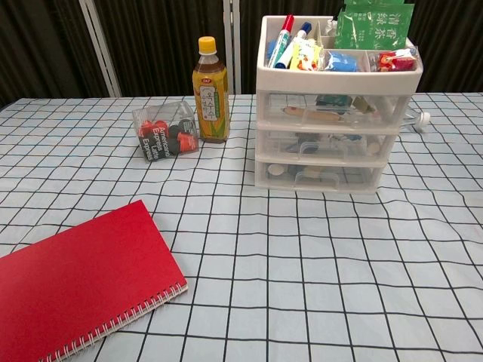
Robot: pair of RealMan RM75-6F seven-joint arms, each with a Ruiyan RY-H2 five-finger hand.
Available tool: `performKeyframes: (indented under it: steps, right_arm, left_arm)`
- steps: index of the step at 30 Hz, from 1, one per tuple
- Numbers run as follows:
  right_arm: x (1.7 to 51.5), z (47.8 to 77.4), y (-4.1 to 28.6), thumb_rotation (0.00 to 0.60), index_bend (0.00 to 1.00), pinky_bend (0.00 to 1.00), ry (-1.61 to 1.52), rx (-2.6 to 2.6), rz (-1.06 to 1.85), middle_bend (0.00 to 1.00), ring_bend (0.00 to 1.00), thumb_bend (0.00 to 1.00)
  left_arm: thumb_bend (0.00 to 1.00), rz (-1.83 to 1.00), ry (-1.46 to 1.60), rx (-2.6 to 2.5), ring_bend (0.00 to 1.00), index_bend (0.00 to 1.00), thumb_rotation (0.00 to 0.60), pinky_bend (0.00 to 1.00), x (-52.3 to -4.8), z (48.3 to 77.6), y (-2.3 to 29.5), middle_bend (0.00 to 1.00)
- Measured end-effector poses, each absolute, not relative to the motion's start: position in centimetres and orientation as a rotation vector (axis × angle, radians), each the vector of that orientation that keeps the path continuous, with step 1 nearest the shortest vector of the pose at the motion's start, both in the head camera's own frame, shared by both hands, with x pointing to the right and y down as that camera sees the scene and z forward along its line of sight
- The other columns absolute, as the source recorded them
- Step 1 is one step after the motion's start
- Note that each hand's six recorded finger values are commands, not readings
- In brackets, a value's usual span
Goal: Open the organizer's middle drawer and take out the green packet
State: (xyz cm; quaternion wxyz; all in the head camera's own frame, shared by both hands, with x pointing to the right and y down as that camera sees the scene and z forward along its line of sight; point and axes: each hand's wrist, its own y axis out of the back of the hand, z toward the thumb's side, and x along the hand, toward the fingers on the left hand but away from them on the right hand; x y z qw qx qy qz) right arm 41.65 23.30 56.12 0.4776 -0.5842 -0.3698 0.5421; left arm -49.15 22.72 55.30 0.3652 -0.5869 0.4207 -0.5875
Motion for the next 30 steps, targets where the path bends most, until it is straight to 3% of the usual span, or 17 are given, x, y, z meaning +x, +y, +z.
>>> performKeyframes:
  steps: [13,16,18,20,23,26,30]
  right_arm:
    - [41.1,56.4,23.5,0.600,0.00,0.00,-0.906,-1.477,1.316,0.00,0.00,0.12]
    - [40.6,56.6,23.7,0.600,0.02,0.10,-0.934,-1.527,1.303,0.04,0.03,0.11]
    - [40.0,56.5,23.5,0.600,0.06,0.24,-0.980,-1.561,1.277,0.16,0.16,0.12]
    - [39.5,56.3,23.2,0.600,0.10,0.39,-1.022,-1.568,1.248,0.38,0.40,0.12]
    - [38.6,55.9,22.6,0.600,0.12,0.54,-1.087,-1.582,1.199,0.63,0.65,0.12]
    - [37.7,55.8,22.1,0.600,0.13,0.66,-1.137,-1.619,1.170,0.81,0.82,0.14]
    - [36.1,55.8,21.6,0.600,0.13,0.74,-1.202,-1.709,1.135,0.90,0.90,0.21]
  left_arm:
    - [0.06,-1.507,1.098,-1.509,0.00,0.00,0.600,0.00,-49.4,55.2,22.5,0.00]
    - [0.06,-1.505,1.110,-1.507,0.00,0.00,0.600,0.00,-49.5,55.0,22.4,0.00]
    - [0.06,-1.503,1.121,-1.504,0.00,0.00,0.600,0.00,-49.7,54.8,22.3,0.00]
    - [0.06,-1.501,1.126,-1.501,0.00,0.00,0.600,0.00,-49.8,54.7,22.3,0.00]
    - [0.06,-1.498,1.131,-1.500,0.00,0.00,0.600,0.00,-49.8,54.5,22.4,0.00]
    - [0.06,-1.494,1.135,-1.498,0.00,0.00,0.600,0.00,-49.8,54.4,22.4,0.00]
    - [0.06,-1.491,1.140,-1.497,0.00,0.00,0.600,0.00,-49.9,54.3,22.4,0.00]
